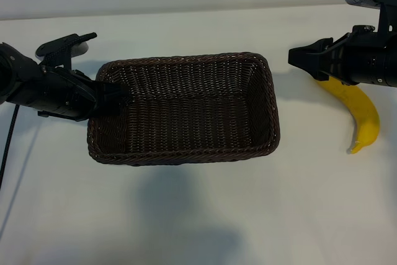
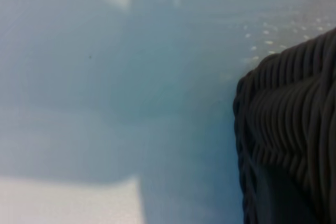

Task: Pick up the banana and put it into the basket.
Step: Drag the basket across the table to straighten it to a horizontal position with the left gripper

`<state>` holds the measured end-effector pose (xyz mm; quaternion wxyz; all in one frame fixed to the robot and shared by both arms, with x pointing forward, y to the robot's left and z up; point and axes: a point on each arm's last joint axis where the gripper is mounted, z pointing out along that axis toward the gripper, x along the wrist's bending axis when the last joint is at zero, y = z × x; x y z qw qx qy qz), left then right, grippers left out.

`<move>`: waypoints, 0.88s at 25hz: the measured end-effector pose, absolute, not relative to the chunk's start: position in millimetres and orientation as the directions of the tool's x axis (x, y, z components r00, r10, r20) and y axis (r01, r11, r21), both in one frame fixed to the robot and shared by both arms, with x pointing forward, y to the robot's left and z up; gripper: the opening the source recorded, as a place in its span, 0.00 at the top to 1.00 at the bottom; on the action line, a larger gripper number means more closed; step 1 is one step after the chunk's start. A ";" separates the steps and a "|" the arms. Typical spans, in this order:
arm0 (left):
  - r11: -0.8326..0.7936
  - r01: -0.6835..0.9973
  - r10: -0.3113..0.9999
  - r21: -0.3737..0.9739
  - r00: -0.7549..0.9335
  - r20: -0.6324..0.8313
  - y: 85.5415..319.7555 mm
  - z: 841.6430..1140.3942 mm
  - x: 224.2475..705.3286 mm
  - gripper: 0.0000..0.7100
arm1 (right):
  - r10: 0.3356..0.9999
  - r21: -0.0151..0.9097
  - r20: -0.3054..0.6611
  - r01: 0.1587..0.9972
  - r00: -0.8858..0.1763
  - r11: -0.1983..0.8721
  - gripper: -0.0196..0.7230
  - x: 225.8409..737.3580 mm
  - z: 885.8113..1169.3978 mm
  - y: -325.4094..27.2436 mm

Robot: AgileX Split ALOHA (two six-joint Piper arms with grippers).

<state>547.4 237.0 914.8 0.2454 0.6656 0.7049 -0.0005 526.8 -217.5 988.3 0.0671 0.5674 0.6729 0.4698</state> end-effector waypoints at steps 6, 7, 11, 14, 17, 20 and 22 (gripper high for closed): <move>0.120 0.939 0.937 0.324 0.001 -0.351 236.8 914.9 547.4 0.72 | 0.826 0.707 0.446 0.702 -0.344 -0.089 0.28 526.8 988.3 -217.5; 0.120 0.939 0.936 0.322 0.001 -0.352 236.7 914.9 547.3 0.67 | 0.826 0.707 0.446 0.702 -0.344 -0.089 0.28 526.8 988.3 -217.5; 0.114 0.945 0.933 0.306 0.004 -0.360 235.8 914.7 545.8 0.47 | 0.826 0.705 0.448 0.703 -0.342 -0.091 0.28 526.8 988.3 -217.5; 0.110 0.946 0.933 0.305 0.007 -0.360 235.6 914.6 545.5 0.32 | 0.826 0.705 0.449 0.703 -0.341 -0.092 0.28 526.8 988.3 -217.5; 0.111 0.947 0.933 0.303 0.006 -0.361 235.5 914.6 545.3 0.21 | 0.826 0.703 0.452 0.705 -0.338 -0.096 0.28 526.8 988.3 -217.5; 0.111 0.947 0.933 0.303 0.006 -0.361 235.5 914.6 545.3 0.19 | 0.825 0.702 0.453 0.706 -0.337 -0.097 0.28 526.8 988.3 -217.5; 0.111 0.947 0.932 0.301 0.006 -0.362 235.4 914.6 545.2 0.19 | 0.825 0.701 0.455 0.706 -0.335 -0.099 0.28 526.8 988.3 -217.5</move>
